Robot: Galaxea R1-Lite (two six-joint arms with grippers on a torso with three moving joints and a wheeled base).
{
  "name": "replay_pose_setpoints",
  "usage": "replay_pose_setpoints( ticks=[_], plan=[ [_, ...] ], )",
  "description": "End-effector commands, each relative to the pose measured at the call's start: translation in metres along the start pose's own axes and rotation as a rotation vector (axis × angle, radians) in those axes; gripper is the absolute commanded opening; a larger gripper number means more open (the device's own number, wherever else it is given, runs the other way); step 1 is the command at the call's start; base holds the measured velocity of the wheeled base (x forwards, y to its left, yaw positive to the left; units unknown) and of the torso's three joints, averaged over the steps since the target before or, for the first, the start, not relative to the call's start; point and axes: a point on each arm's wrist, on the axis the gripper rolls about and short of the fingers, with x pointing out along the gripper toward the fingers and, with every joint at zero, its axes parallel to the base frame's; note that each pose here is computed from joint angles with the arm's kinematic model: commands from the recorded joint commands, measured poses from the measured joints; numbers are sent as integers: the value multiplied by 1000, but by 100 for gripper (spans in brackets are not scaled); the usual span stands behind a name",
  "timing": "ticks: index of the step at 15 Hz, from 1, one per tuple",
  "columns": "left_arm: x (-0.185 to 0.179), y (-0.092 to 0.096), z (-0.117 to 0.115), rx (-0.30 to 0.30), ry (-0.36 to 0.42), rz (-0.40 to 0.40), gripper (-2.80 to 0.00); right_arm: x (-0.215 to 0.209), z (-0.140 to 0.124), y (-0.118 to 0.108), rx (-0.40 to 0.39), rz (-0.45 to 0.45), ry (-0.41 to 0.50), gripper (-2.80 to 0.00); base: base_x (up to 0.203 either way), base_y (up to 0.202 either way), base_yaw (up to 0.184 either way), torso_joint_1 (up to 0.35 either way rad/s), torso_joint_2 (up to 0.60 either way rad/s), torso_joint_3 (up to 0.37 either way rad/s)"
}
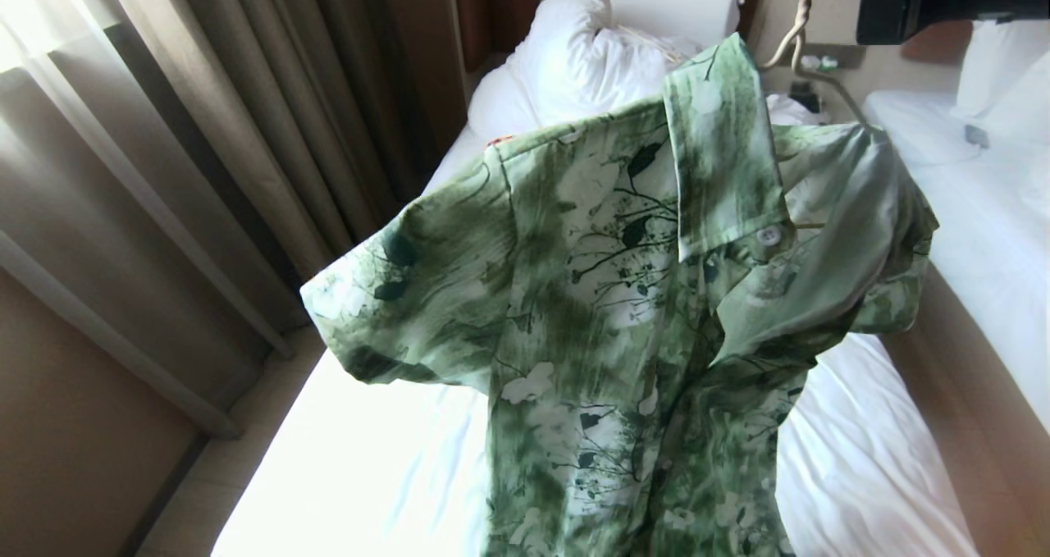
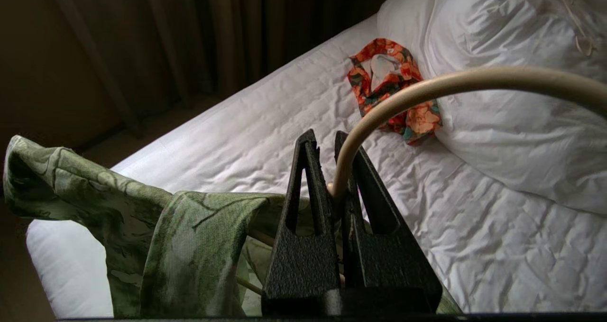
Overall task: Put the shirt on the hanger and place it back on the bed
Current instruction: Take the clothes hanger out of the clothes
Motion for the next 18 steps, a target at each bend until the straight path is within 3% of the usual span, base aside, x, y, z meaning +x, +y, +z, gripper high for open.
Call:
replay_pose_setpoints(
  ticks=[1, 5, 9, 12, 18],
  plan=[
    [1, -1, 2, 1, -3, 14, -280, 1, -1, 0, -1, -4, 2, -280, 0, 0, 0, 167, -418, -251],
    [0, -2, 1, 0, -11, 46, -280, 2, -3, 0, -2, -3, 8, -280, 0, 0, 0, 153, -361, -215],
    [1, -2, -1, 7, -2, 45, -280, 0, -4, -4, 3, -31, -42, -280, 0, 0, 0, 81, -197, -112],
    [0, -4, 2, 7, 11, -34, -280, 0, -3, -7, 14, -79, -54, -280, 0, 0, 0, 0, 0, 0],
    [34, -8, 4, -1, 181, -138, -280, 4, 0, -7, 20, -92, -58, -280, 0, 0, 0, 0, 0, 0]
  ],
)
